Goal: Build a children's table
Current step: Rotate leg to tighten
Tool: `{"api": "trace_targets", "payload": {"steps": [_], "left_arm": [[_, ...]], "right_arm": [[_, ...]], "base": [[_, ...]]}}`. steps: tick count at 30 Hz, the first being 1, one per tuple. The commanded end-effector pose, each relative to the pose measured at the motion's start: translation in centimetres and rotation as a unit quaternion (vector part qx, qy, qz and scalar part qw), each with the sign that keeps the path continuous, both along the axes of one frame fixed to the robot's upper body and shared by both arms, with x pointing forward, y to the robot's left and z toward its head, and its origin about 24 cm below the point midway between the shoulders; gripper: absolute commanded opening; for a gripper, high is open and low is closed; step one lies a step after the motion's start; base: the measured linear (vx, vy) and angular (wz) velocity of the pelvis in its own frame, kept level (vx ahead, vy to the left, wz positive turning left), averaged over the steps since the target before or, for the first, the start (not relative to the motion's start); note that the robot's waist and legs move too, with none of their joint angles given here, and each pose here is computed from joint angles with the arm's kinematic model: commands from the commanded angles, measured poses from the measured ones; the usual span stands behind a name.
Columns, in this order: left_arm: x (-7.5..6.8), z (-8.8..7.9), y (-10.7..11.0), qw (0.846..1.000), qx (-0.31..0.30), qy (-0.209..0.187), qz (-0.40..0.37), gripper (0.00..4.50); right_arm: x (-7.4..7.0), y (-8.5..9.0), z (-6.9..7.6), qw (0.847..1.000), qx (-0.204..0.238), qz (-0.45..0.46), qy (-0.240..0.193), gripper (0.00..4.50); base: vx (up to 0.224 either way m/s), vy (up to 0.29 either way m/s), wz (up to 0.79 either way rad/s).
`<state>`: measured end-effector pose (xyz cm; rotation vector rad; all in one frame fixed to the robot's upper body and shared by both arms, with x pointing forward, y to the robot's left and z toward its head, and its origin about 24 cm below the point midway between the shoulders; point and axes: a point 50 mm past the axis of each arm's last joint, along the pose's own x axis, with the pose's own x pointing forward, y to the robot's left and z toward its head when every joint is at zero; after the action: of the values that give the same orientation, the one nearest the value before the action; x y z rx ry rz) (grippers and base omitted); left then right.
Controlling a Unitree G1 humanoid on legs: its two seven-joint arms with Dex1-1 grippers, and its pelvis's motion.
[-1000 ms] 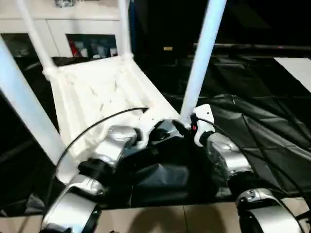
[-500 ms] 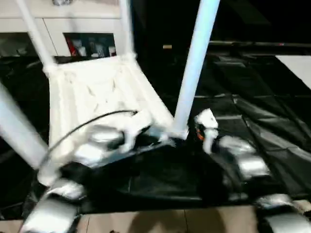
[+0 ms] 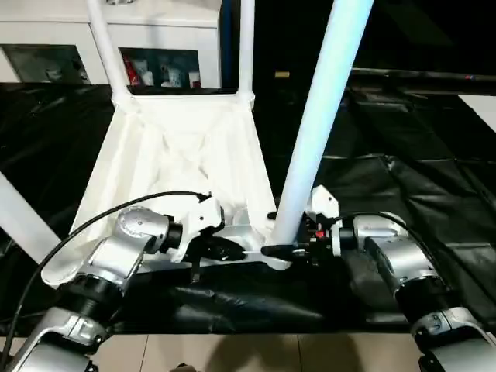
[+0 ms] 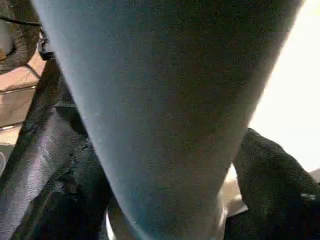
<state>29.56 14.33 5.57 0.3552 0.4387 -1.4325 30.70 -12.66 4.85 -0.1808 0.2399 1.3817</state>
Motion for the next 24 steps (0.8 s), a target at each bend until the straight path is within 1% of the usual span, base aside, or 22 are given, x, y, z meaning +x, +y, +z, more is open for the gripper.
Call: {"api": "trace_targets", "payload": {"steps": [1, 2, 3, 4, 5, 6, 7, 8, 9, 11, 13, 14, 15, 16, 17, 19, 21, 23, 24], "left_arm": [[-0.6, 0.2, -0.7, 0.999, -0.007, 0.004, -0.039, 0.00], [-0.4, 0.2, -0.9, 1.000, -0.010, 0.000, -0.028, 0.00], [-0.4, 0.2, -0.9, 1.000, -0.010, 0.000, -0.028, 0.00], [-0.2, 0.2, -1.1, 1.000, -0.010, -0.004, -0.018, 0.00], [0.4, 0.1, -1.5, 1.000, -0.009, -0.012, 0.014, 0.00], [0.8, 0.0, -1.7, 0.999, -0.009, -0.015, 0.030, 0.00], [1.2, -0.1, -2.1, 0.998, -0.012, -0.022, 0.051, 0.00], [1.2, -0.1, -2.1, 0.998, -0.012, -0.022, 0.051, 0.00], [2.0, -0.2, -2.9, 0.995, -0.016, -0.034, 0.088, 0.00], [2.5, -0.2, -3.5, 0.993, -0.019, -0.041, 0.110, 0.00], [3.3, -0.2, -4.7, 0.988, -0.028, -0.047, 0.145, 0.00], [3.5, -0.2, -5.0, 0.987, -0.031, -0.049, 0.152, 0.00], [3.8, -0.1, -5.9, 0.983, -0.039, -0.052, 0.169, 0.00], [4.1, 0.0, -6.7, 0.981, -0.047, -0.054, 0.182, 0.00], [4.3, 0.2, -8.0, 0.978, -0.055, -0.059, 0.194, 0.00], [4.4, 0.2, -8.3, 0.977, -0.057, -0.060, 0.196, 0.00], [4.2, 0.3, -9.1, 0.981, -0.063, -0.061, 0.175, 0.00], [3.9, 0.4, -9.1, 0.984, -0.067, -0.056, 0.154, 0.00], [3.8, 0.4, -9.1, 0.985, -0.067, -0.054, 0.149, 0.00]], "right_arm": [[-0.1, -0.1, 0.3, 1.000, 0.002, 0.002, -0.002, 3.33], [-0.2, 0.1, 0.1, 1.000, 0.008, 0.000, 0.004, 3.21], [-0.2, 0.1, 0.1, 1.000, 0.008, 0.000, 0.004, 3.21], [-0.3, 0.2, 0.0, 1.000, 0.013, -0.007, 0.006, 3.04], [0.0, 0.4, -0.6, 0.999, 0.016, -0.048, 0.009, 2.95], [0.2, 0.5, -0.9, 0.997, 0.016, -0.070, 0.009, 2.89], [0.4, 0.7, -1.4, 0.995, 0.009, -0.104, 0.008, 2.83], [0.4, 0.7, -1.4, 0.995, 0.009, -0.104, 0.008, 2.74], [0.9, 1.0, -2.3, 0.985, -0.005, -0.174, -0.001, 2.64], [1.2, 1.2, -2.7, 0.976, -0.005, -0.218, 0.001, 2.56], [1.6, 1.8, -3.2, 0.959, 0.003, -0.283, 0.011, 2.50], [1.7, 2.0, -3.2, 0.955, 0.005, -0.298, 0.014, 2.47], [1.9, 2.6, -3.3, 0.946, 0.013, -0.325, 0.020, 2.36], [2.0, 3.2, -3.4, 0.937, 0.018, -0.348, 0.028, 2.36], [2.2, 4.5, -3.4, 0.929, 0.027, -0.367, 0.039, 2.36], [2.2, 4.9, -3.4, 0.927, 0.029, -0.370, 0.041, 2.36], [1.9, 6.4, -2.8, 0.942, 0.043, -0.333, 0.021, 2.36], [1.8, 6.6, -2.3, 0.950, 0.065, -0.305, 0.022, 2.36], [1.8, 6.6, -2.2, 0.952, 0.072, -0.296, 0.023, 2.55]], "base": [[0.000, 0.000, 0.00], [0.000, 0.000, 0.00], [0.000, 0.000, 0.00], [0.000, 0.000, 0.00], [0.000, 0.000, 0.00], [0.000, 0.000, 0.00], [0.000, 0.000, 0.00], [0.000, 0.000, 0.00], [0.000, 0.000, 0.00], [0.000, 0.000, 0.00], [0.000, 0.000, 0.00], [0.000, 0.000, 0.00], [0.000, 0.000, 0.00], [0.000, 0.000, 0.00], [0.000, 0.000, 0.00], [0.000, 0.000, 0.00], [0.000, 0.000, 0.00], [0.000, 0.000, 0.00], [0.000, 0.000, 0.00]]}}
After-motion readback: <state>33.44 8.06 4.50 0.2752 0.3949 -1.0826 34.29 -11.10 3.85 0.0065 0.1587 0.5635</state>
